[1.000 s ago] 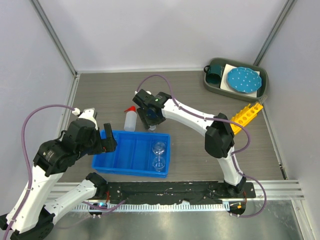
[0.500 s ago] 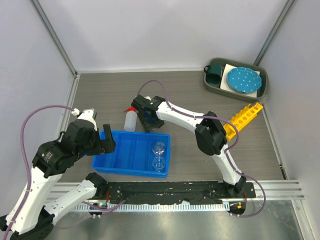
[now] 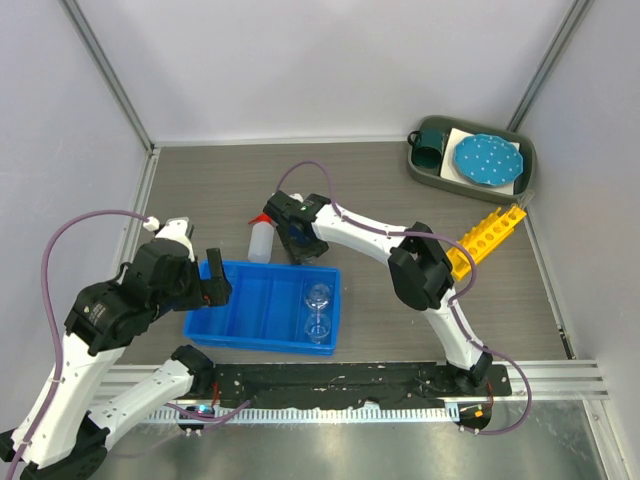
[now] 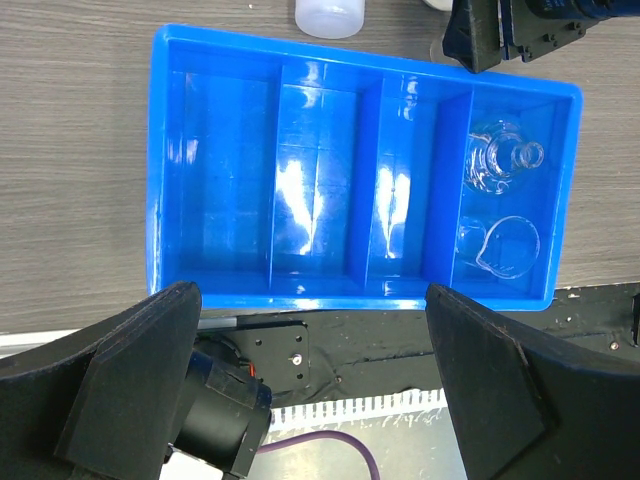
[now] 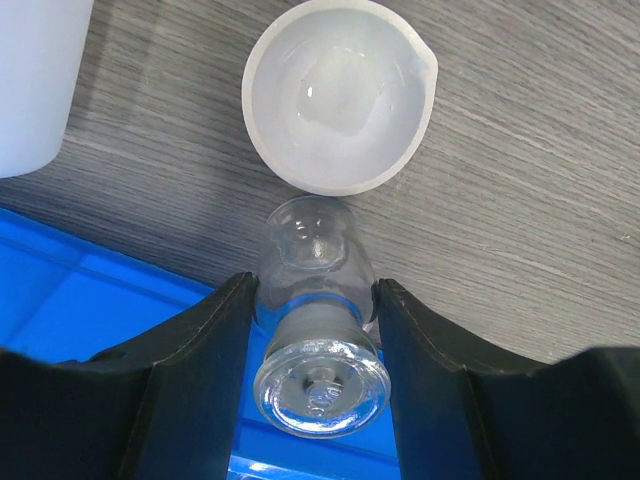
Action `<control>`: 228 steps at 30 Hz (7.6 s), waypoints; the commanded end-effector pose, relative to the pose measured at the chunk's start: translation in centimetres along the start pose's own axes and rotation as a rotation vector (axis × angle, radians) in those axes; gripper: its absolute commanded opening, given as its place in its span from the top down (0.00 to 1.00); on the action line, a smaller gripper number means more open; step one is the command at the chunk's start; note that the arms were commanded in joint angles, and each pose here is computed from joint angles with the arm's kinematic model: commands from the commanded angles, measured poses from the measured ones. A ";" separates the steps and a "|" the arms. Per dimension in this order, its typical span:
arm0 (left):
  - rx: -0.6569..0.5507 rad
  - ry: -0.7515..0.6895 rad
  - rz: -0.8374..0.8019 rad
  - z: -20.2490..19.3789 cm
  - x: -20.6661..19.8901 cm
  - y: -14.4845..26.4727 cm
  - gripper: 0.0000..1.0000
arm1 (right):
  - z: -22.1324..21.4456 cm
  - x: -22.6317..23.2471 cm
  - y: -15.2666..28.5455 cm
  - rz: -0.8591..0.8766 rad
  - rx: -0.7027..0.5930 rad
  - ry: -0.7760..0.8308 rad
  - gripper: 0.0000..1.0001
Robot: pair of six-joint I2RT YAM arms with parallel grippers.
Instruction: Organize the chemistry lab equipment
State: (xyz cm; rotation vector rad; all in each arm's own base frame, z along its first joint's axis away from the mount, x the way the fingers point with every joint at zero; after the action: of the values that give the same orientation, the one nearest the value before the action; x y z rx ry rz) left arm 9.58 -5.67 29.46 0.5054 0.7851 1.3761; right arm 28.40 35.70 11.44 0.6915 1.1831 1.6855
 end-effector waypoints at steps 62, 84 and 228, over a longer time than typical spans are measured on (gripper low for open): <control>-0.049 0.014 -0.009 1.3 0.0 1.5 0.00 | -3.2 8.1 9.3 0.116 -0.137 0.159 0.78; -0.031 0.008 -0.003 1.4 -0.3 1.0 0.00 | -5.3 8.1 4.3 0.068 -0.078 0.173 0.66; -0.022 0.025 -0.037 1.5 -1.0 1.1 0.00 | -0.4 -19.7 5.4 -0.160 -0.241 -0.582 0.99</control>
State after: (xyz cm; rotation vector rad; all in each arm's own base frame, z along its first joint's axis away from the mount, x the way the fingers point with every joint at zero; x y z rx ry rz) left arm 9.70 -6.20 31.14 0.4667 0.7938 1.3446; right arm 33.66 15.56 10.41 0.9463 0.7347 1.2163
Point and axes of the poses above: each gripper's point midway between its finger pads, its own y axis back along the fingers, its own x axis along the line the jaws close on, z = x × y, the point moved 6 cm from there along y, back along the fingers
